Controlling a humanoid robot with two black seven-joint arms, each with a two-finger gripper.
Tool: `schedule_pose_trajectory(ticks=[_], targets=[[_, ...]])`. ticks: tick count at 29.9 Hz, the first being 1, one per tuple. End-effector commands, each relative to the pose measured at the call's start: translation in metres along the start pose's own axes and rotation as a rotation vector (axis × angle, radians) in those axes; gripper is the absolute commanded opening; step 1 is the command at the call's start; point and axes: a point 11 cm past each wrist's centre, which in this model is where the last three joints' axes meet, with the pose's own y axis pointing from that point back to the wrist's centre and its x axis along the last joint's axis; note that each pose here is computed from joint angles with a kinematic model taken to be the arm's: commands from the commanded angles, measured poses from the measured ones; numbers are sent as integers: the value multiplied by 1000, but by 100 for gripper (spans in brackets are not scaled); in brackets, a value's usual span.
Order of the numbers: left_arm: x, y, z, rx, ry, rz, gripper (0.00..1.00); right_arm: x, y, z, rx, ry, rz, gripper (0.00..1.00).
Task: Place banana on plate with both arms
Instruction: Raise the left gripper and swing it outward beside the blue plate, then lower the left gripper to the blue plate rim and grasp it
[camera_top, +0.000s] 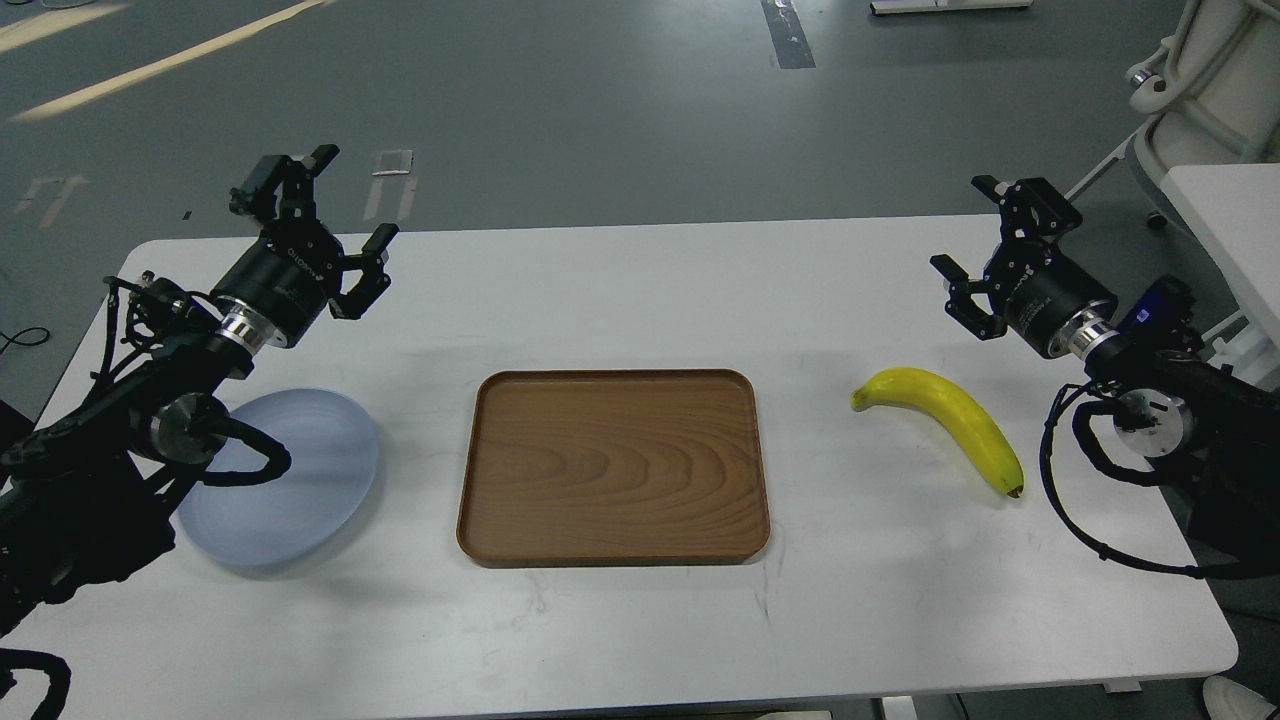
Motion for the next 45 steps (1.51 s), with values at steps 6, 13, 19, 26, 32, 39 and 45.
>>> schedule_pose_trajectory(ticks=[6, 13, 19, 26, 32, 39, 45], targets=[[3, 3, -1, 17, -21, -1, 100, -1, -1, 1, -1, 1, -1, 100], [37, 13, 51, -19, -132, 48, 100, 2, -5, -15, 15, 30, -3, 100], [33, 11, 113, 56, -497, -78, 100, 18, 4, -26, 18, 59, 25, 100], [-25, 37, 151, 223, -1044, -428, 100, 16, 5, -19, 6, 54, 21, 100], [-26, 65, 126, 454, -1460, -624, 100, 11, 2, -15, 4, 48, 11, 100], [42, 118, 67, 853, -1558, -699, 100, 5, -3, -14, 6, 43, -1, 100], [78, 141, 56, 933, -1545, -611, 100, 5, -3, -13, 4, 41, -2, 100]])
